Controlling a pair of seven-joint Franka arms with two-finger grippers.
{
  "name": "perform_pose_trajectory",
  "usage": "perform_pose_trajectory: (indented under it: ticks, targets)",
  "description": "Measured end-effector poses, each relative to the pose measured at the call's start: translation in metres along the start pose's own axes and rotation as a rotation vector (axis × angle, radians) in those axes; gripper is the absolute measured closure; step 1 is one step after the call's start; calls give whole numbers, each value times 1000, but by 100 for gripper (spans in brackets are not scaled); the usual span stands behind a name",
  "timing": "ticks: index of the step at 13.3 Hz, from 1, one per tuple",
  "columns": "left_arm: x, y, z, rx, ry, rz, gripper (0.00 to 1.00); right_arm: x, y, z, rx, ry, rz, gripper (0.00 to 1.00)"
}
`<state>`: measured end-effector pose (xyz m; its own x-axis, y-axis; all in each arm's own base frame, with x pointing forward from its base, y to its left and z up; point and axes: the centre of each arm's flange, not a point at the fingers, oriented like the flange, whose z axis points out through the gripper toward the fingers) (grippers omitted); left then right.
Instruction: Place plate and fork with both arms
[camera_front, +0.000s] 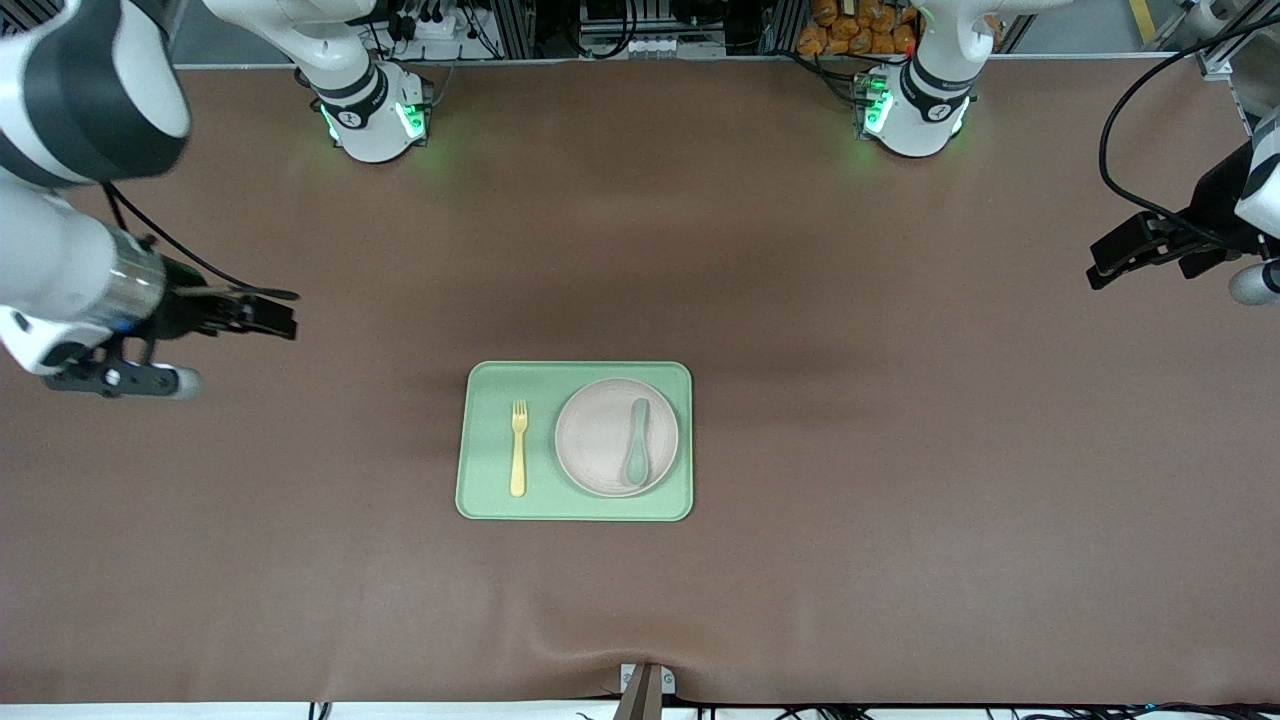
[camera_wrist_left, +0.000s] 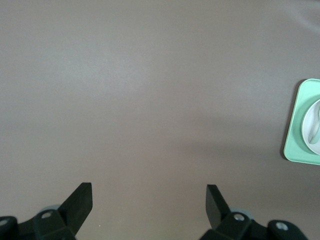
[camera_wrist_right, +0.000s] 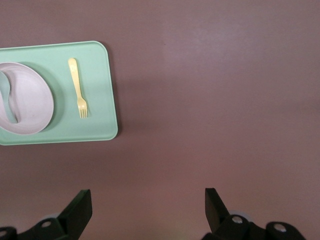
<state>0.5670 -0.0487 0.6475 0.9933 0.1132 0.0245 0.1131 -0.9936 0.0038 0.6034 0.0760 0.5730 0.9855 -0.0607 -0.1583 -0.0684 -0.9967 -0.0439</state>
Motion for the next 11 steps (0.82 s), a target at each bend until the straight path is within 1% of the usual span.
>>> perform_pose_trajectory:
  ticks: [3,6,8,11]
  targets:
    - [0,-3,-1,0,1,1,0,-38,7,-41,-27,12,-2,0]
    - [1,-8,-1,1,1,-8,0,-70,10,-67,-35,27,-4,0]
    - [1,-9,-1,1,1,-10,0,-74,15,-71,-41,39,-11,0]
    - [1,-8,-1,0,1,-8,0,-61,32,-67,-39,50,11,0]
